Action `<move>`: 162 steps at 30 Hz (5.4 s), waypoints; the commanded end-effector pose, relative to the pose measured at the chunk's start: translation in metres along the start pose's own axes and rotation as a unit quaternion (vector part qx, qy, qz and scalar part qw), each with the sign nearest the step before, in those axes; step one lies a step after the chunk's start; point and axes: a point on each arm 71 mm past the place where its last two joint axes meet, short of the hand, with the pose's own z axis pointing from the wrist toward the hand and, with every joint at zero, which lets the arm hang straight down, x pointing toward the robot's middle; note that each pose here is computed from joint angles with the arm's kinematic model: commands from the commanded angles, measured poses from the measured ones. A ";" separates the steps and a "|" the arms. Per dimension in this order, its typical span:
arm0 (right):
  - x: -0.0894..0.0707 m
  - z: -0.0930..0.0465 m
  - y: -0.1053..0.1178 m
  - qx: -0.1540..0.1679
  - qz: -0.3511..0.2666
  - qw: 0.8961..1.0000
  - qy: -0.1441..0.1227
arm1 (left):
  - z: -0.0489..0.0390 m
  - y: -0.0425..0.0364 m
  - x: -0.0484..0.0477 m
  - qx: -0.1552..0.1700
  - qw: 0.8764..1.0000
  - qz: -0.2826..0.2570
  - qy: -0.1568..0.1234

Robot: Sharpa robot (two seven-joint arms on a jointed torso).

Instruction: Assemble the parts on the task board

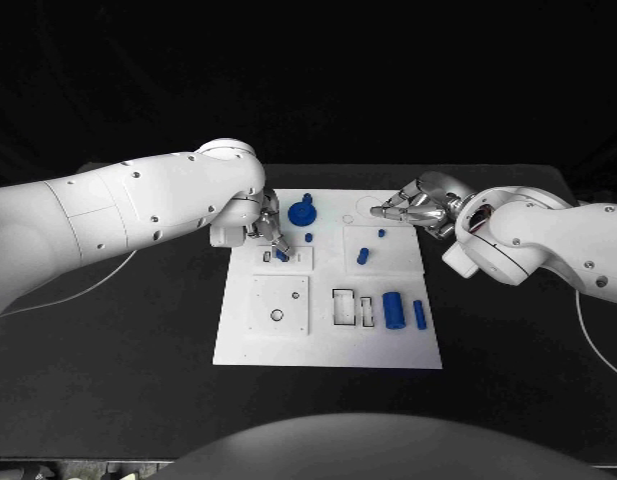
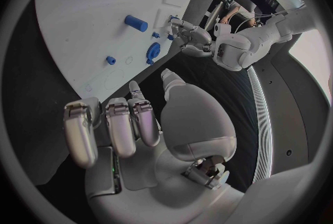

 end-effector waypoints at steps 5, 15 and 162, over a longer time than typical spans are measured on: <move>0.001 0.000 0.000 -0.002 -0.005 1.000 0.001 | 0.0004 -0.0013 0.0028 -0.005 1.000 0.001 0.009; 0.002 -0.001 0.002 -0.005 -0.004 1.000 0.002 | 0.0008 -0.0006 0.0023 -0.006 1.000 -0.002 0.007; 0.010 0.003 -0.001 -0.002 -0.005 1.000 0.010 | 0.0191 0.0470 -0.0421 -0.038 0.995 -0.019 -0.086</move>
